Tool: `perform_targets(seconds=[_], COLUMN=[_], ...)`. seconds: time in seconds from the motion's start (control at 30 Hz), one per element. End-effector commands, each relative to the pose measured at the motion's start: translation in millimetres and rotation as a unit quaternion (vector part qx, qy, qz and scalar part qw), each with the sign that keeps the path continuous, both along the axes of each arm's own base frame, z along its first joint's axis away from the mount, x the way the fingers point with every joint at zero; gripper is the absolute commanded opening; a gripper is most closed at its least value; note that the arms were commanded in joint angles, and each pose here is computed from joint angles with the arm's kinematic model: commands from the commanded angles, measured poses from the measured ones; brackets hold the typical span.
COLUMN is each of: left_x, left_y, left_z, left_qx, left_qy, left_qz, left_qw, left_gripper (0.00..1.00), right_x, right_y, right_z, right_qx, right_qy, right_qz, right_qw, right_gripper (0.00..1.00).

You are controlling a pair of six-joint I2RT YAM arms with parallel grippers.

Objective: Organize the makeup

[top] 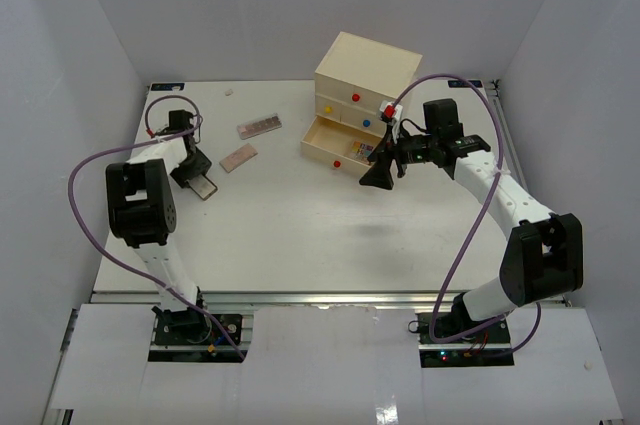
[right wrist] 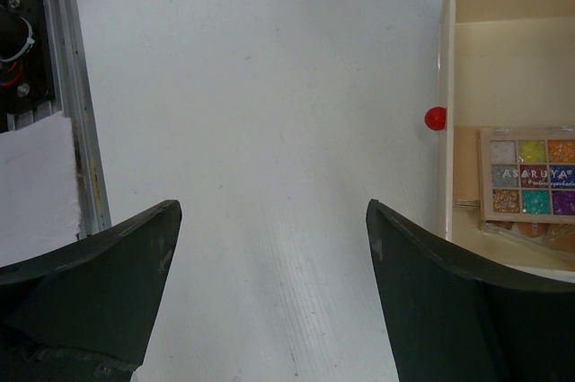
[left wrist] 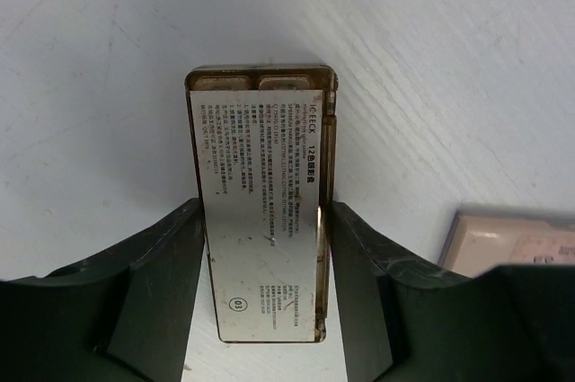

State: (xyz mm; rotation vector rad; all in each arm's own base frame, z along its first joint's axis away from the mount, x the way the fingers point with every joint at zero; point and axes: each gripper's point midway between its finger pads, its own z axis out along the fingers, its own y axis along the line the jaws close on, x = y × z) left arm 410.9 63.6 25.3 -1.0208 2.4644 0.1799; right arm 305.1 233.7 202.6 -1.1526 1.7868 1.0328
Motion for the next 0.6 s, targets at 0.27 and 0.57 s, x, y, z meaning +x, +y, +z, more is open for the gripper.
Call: perform_targets(seconds=[0.27,0.57], left_x=[2,15], left_y=[-194,-334], left_z=[138,191], left_qx=[-0.251,-0.365], left_qy=[-0.211,-0.237], left_qz=[-0.131,-0.072], left_qw=[0.936,0.897], left_gripper=[0.0,0.0], right_x=[4,16], right_y=[-14,-42], right_z=[20,35], right_qx=[0.007,0.014], right_qy=[-0.033,-0.054], right_qz=[-0.015,-0.057], right_qw=[0.999,0.997], right_gripper=[0.9,0.9])
